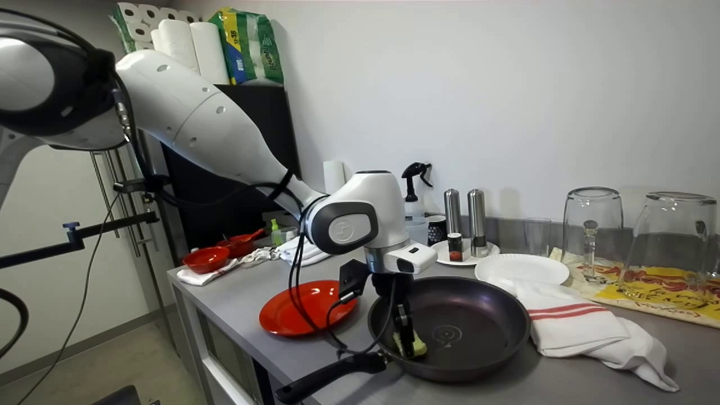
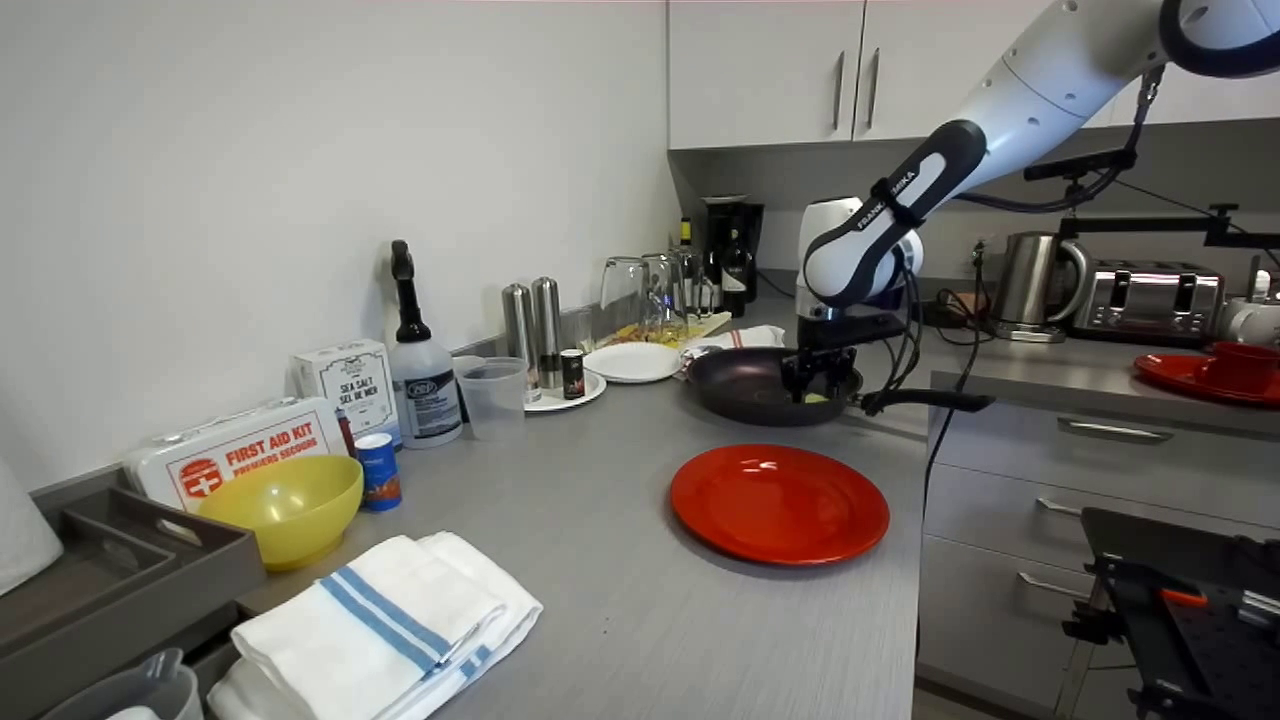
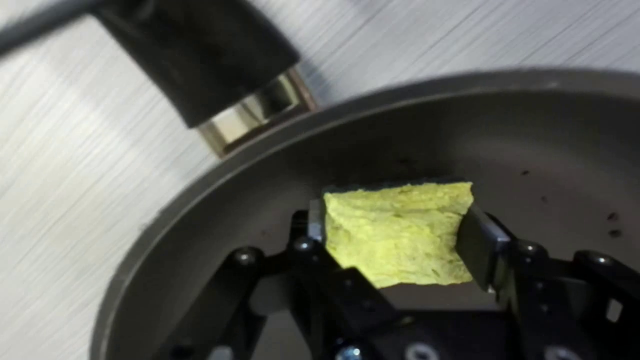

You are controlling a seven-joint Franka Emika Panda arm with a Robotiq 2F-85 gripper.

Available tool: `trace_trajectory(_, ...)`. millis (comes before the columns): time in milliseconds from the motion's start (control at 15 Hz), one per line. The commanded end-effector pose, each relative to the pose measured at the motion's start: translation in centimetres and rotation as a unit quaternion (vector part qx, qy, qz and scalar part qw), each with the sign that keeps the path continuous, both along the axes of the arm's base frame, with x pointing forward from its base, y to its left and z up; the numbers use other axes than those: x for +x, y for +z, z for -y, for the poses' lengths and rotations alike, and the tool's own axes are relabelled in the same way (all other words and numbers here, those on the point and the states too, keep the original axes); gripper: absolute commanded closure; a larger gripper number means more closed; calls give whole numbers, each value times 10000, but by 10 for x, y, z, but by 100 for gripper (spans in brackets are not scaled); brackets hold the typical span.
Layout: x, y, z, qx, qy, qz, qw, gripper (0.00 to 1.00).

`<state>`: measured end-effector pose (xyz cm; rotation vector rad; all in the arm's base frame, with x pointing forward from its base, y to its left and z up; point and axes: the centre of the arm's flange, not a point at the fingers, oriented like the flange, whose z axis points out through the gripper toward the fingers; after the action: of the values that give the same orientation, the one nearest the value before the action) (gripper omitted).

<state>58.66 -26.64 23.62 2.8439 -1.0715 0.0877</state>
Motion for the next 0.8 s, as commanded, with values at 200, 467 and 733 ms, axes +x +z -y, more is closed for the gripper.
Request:
trace_trajectory(200,34,-18,-71,-32,970,-167,9951,61)
trace_trajectory(467,60,-19,-64,-201,874,-72,9959,61)
trace_trajectory(733,88,-16,-38,-479,365,255,9979,61)
